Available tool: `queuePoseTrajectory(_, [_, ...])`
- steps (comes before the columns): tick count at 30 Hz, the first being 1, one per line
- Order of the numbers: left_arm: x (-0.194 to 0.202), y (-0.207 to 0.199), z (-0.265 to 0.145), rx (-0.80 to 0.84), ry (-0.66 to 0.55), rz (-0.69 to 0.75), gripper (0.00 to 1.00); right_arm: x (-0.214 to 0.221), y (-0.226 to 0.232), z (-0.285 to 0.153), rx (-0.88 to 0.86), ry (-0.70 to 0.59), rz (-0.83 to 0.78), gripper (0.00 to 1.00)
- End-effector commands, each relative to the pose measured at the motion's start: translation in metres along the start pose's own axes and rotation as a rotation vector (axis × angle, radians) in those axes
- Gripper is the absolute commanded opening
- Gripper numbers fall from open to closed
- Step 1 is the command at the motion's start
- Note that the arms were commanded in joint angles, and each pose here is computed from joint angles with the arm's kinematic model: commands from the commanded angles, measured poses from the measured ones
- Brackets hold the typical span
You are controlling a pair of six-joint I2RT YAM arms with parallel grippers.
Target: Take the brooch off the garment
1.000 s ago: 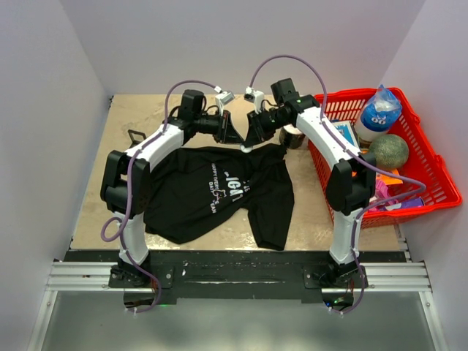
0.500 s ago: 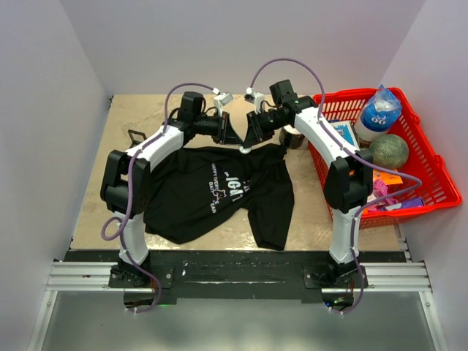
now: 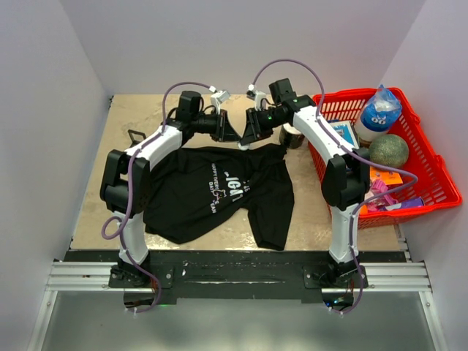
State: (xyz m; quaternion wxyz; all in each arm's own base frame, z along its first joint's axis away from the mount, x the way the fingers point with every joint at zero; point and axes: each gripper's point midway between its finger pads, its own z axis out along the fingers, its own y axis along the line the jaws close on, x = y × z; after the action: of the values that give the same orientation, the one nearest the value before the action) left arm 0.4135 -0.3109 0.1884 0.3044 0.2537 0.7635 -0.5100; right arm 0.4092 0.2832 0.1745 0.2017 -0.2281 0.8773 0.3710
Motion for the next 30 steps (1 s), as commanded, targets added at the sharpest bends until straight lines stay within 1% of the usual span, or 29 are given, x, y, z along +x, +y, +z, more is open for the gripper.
queuePoseTrajectory(1, [-0.022, -0.06, -0.003, 0.188, -0.02, 0.075, 0.0, -0.024, -0.004, 0.014, -0.019, -0.077, -0.016, 0.38])
queuePoseTrajectory(2, [-0.022, -0.057, -0.005, 0.184, -0.021, 0.073, 0.0, -0.03, -0.004, 0.008, -0.042, -0.097, -0.023, 0.4])
queuePoseTrajectory(3, [-0.022, -0.055, -0.007, 0.18, -0.023, 0.074, 0.0, -0.031, 0.004, 0.003, -0.104, -0.096, -0.036, 0.42])
queuePoseTrajectory(4, [-0.023, -0.05, -0.012, 0.176, -0.027, 0.068, 0.0, -0.033, 0.004, -0.002, -0.118, -0.105, -0.043, 0.45])
queuePoseTrajectory(7, [-0.025, -0.042, -0.021, 0.175, -0.037, 0.063, 0.0, -0.039, 0.0, -0.022, -0.146, -0.136, -0.069, 0.48])
queuePoseTrajectory(13, [-0.028, -0.039, -0.028, 0.182, -0.046, 0.072, 0.0, -0.04, -0.004, -0.04, -0.183, -0.159, -0.062, 0.5])
queuePoseTrajectory(15, [-0.028, -0.039, -0.028, 0.184, -0.047, 0.07, 0.0, -0.038, 0.0, -0.04, -0.205, -0.157, -0.056, 0.51])
queuePoseTrajectory(22, [-0.027, -0.039, -0.028, 0.187, -0.045, 0.067, 0.0, -0.037, -0.002, -0.039, -0.201, -0.151, -0.068, 0.5])
queuePoseTrajectory(30, [-0.025, -0.037, -0.027, 0.179, -0.045, 0.066, 0.0, -0.038, 0.004, -0.039, -0.239, -0.153, -0.056, 0.52])
